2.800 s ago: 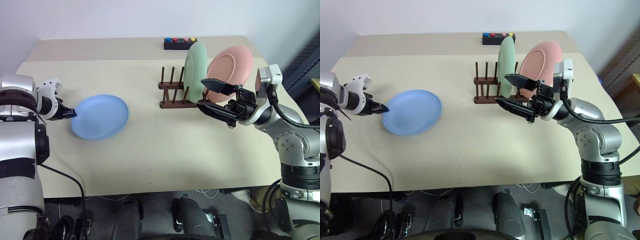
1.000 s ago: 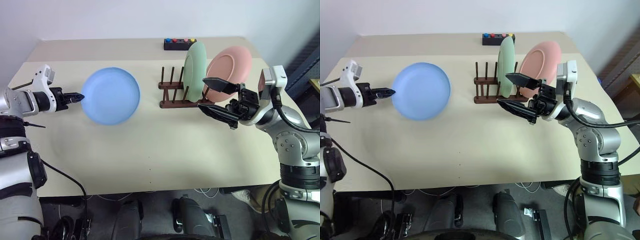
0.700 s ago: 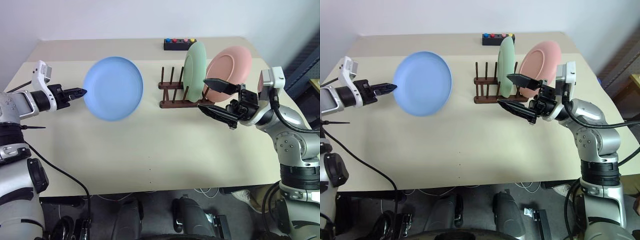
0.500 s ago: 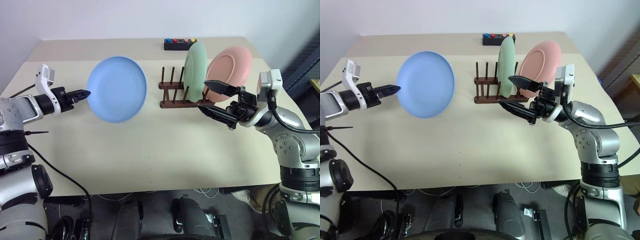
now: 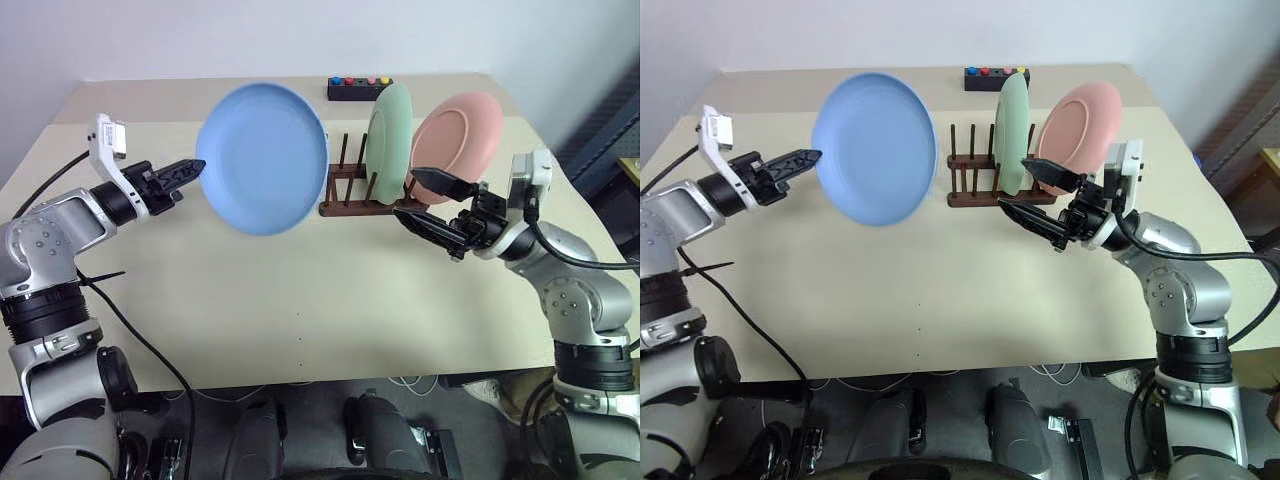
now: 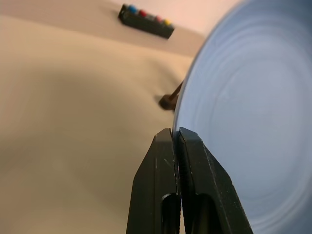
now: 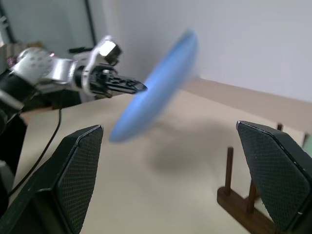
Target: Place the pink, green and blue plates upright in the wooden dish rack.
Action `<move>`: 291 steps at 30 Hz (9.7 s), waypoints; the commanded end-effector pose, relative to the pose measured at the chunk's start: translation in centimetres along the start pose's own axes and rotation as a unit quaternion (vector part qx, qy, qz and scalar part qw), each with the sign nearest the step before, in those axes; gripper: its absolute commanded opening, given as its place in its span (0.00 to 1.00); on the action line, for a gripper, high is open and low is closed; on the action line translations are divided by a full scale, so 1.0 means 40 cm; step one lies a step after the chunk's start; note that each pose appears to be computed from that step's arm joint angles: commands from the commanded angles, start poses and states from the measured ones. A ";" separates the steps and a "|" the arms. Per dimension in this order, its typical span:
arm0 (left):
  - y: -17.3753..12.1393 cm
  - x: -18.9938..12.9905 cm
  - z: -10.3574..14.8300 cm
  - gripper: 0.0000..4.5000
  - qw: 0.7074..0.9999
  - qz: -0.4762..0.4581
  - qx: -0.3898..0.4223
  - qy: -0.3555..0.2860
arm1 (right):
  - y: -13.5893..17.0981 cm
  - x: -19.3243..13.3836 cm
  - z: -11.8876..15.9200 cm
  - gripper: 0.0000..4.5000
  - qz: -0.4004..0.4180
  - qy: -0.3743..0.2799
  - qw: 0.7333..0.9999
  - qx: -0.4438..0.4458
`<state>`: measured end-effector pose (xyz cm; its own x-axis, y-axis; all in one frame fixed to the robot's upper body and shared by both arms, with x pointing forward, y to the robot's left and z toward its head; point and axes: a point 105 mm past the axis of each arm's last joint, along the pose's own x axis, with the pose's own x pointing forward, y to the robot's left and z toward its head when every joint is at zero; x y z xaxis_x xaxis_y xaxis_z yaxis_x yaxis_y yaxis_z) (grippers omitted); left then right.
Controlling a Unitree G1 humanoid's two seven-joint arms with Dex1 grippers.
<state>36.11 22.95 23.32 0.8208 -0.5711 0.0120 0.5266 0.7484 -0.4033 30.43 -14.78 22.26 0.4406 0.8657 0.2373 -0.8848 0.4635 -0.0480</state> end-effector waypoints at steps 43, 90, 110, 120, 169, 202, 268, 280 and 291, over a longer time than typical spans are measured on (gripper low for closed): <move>-0.150 0.038 0.019 0.01 0.963 -0.001 0.078 -0.257 | 0.066 -0.012 0.085 1.00 -0.252 -0.098 0.945 -0.186; -0.256 0.071 -0.031 0.01 0.958 0.008 0.173 -0.228 | 0.081 0.150 -0.079 1.00 0.009 0.192 0.608 -0.770; -0.260 0.069 -0.024 0.00 0.958 0.004 0.171 -0.230 | 0.096 0.156 -0.095 0.14 0.021 0.194 0.625 -0.756; -0.269 0.070 -0.024 0.00 0.958 -0.001 0.171 -0.232 | 0.095 0.155 -0.097 0.01 0.018 0.198 0.626 -0.754; -0.111 -0.088 -0.052 0.88 0.978 -0.143 0.147 -0.033 | 0.064 0.186 0.173 0.00 -0.148 0.011 0.737 -0.660; -0.127 -0.101 -0.068 0.88 0.967 -0.200 0.153 0.030 | -0.009 0.244 0.319 0.00 -0.037 -0.185 0.979 -0.079; -0.203 -0.097 -0.027 0.88 0.937 -0.266 0.226 -0.011 | -0.118 0.258 0.058 0.00 -0.055 -0.104 0.966 0.229; -0.205 -0.093 -0.019 0.88 0.931 -0.259 0.256 -0.030 | -0.124 0.256 0.011 0.00 -0.077 -0.081 0.962 0.247; -0.207 -0.089 -0.024 0.88 0.932 -0.259 0.252 -0.032 | -0.121 0.253 -0.017 0.00 -0.089 -0.066 0.962 0.251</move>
<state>29.16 18.90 24.78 0.4516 -0.8828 0.1294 0.8804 0.4644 0.0960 39.53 -8.29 23.35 0.6098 0.7345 0.2977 -0.7564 0.4273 0.4953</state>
